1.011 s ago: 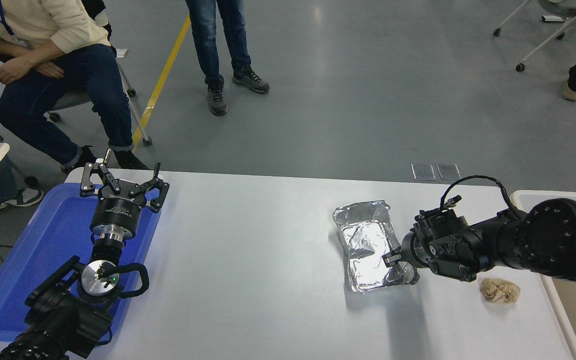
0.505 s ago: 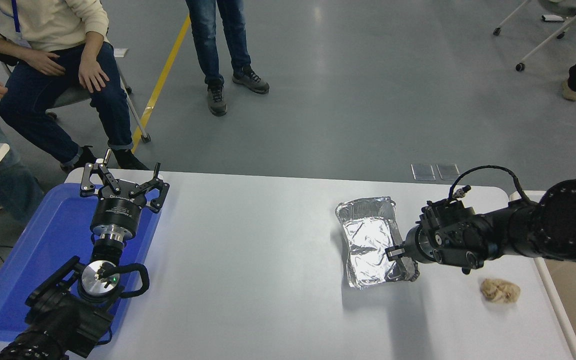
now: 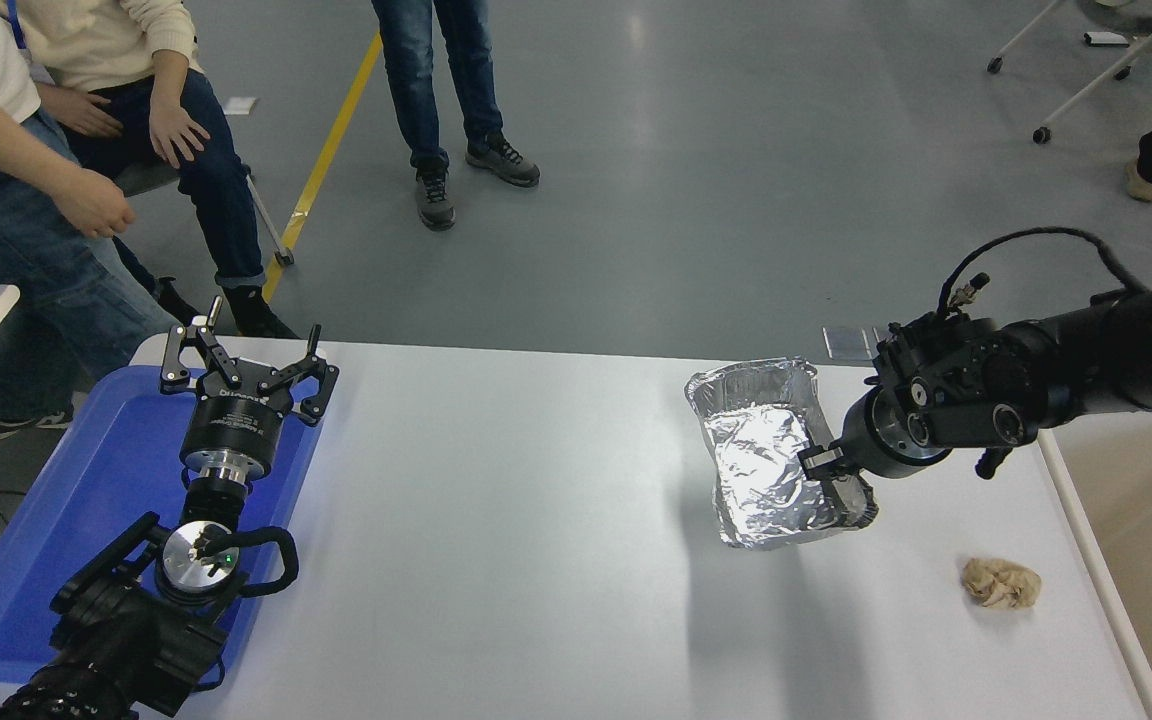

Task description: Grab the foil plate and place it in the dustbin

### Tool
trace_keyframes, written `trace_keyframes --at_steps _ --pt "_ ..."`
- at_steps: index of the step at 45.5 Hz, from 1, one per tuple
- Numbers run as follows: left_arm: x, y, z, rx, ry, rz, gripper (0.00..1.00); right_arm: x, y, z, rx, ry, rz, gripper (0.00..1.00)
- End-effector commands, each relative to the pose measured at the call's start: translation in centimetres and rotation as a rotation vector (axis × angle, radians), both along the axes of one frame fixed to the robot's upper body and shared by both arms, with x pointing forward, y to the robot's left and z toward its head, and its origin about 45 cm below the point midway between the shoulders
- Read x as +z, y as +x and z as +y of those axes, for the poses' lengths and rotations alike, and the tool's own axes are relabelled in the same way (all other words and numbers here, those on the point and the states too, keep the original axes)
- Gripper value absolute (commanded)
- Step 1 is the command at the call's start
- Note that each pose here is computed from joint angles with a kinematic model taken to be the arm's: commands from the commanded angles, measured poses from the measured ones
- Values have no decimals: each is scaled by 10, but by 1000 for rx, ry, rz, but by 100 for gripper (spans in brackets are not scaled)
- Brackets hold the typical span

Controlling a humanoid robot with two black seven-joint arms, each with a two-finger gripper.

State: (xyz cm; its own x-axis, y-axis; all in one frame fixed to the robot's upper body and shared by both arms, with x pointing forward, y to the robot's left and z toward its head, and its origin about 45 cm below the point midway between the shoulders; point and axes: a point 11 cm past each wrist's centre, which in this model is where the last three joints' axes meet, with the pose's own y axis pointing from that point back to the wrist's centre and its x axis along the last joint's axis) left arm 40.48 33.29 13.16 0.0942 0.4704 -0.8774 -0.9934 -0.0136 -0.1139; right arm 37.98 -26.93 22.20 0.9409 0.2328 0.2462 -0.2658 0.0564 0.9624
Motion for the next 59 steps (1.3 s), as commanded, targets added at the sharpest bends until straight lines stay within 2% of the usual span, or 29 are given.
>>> trace_keyframes --at_steps 1,26,47,59 --pt "0 0 1 0 1 -1 100 67 0 -3 -27 -13 3 0" --pt "0 0 1 0 1 -1 100 189 -4 -4 -46 -75 -17 0" --pt "0 0 1 0 1 -1 100 218 -7 -14 -76 -23 -71 0" --pt "0 0 1 2 1 0 100 222 -17 -65 -197 -30 -81 0"
